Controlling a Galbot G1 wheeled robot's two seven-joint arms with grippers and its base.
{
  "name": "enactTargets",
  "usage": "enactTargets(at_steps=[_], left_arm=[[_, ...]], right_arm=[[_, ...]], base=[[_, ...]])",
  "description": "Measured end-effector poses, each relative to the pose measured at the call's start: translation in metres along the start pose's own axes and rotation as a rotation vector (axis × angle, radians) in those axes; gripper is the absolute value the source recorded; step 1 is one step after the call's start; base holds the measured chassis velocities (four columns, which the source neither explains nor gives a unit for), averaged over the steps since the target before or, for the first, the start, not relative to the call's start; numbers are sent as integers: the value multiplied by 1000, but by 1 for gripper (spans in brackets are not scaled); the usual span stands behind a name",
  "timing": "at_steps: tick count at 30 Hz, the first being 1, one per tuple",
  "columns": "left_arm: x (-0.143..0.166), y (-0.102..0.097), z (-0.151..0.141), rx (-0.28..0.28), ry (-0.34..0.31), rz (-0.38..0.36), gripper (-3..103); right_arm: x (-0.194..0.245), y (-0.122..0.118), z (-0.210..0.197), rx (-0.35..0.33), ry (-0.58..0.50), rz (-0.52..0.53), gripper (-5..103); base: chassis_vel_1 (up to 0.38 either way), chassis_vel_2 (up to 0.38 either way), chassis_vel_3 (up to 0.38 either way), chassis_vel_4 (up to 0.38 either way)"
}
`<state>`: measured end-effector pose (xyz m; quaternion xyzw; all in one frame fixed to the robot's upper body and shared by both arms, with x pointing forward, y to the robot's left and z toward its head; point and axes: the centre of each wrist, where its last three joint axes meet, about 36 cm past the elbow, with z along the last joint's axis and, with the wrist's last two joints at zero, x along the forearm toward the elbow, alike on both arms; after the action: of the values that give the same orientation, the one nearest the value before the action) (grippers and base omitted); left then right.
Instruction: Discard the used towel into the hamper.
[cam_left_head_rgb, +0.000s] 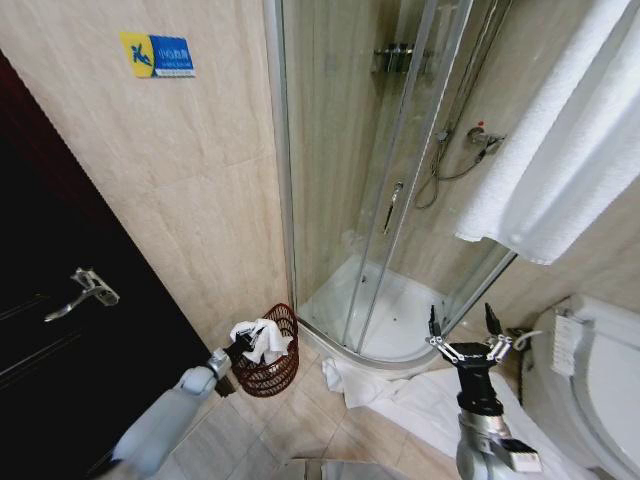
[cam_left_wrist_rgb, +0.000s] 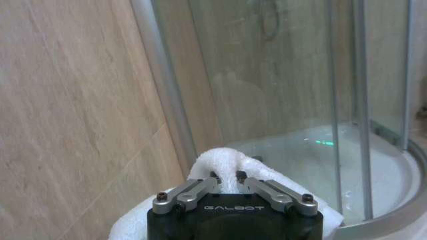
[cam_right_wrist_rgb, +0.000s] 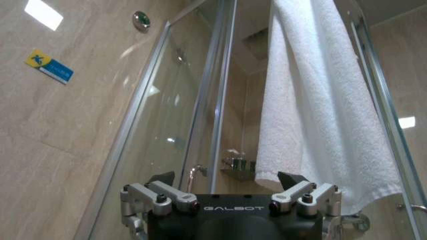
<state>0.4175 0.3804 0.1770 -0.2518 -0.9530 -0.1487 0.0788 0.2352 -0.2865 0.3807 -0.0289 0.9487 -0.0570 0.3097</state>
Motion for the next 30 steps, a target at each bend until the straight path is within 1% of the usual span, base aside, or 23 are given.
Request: enactTargets(at_steps=[4,6,8,10,12,15,16,17,20,21,22,23,24,25,28,29,30], left_arm=[[-8,-4,4,11,13,-29,4],[-17,-8,8,20,33,-61,4],[-19,-9,9,22,39,-67,4],[-31,-14,10,26,66,-91,4],[-34,-15,11,24,75,-96,4],[-45,-17,16,-6,110,-94,4],[-49,-16,19,-23,128,-91,1],[-49,-16,19,-23,128,-91,1],[-57,-12,26,-48,159,-95,16],[-57,-12,26,-48,159,-95,16],[-57,-11,28,-54,166,-97,22],[-58,-11,29,-56,169,-98,22],[-57,-9,32,-60,179,-98,27],[-57,-9,32,-60,179,-98,27],[-54,-5,36,-72,198,-91,43],[-54,-5,36,-72,198,-91,43],[-53,-4,37,-72,198,-90,48]], right_arm=[[1,-1,0,4,3,-1,100],[3,-3,0,9,10,1,100],[4,-3,1,10,12,3,100],[7,-6,3,12,22,14,100],[8,-6,4,11,25,18,100],[9,-7,7,3,35,31,100],[8,-8,9,-1,41,36,100],[8,-8,9,-1,41,36,100],[6,-8,13,-9,52,43,100],[6,-8,13,-9,52,43,100],[6,-8,14,-11,53,44,100],[5,-8,15,-12,55,45,100],[4,-7,16,-15,57,46,100],[4,-7,16,-15,57,46,100],[5,-6,18,-20,63,46,100],[5,-6,18,-20,63,46,100],[5,-6,18,-21,65,46,100]], base=[[0,0,0,0],[0,0,0,0],[0,0,0,0],[0,0,0,0],[0,0,0,0],[0,0,0,0],[0,0,0,0],[0,0,0,0],[0,0,0,0],[0,0,0,0],[0,0,0,0],[0,0,0,0],[0,0,0,0],[0,0,0,0],[0,0,0,0],[0,0,0,0],[0,0,0,0]])
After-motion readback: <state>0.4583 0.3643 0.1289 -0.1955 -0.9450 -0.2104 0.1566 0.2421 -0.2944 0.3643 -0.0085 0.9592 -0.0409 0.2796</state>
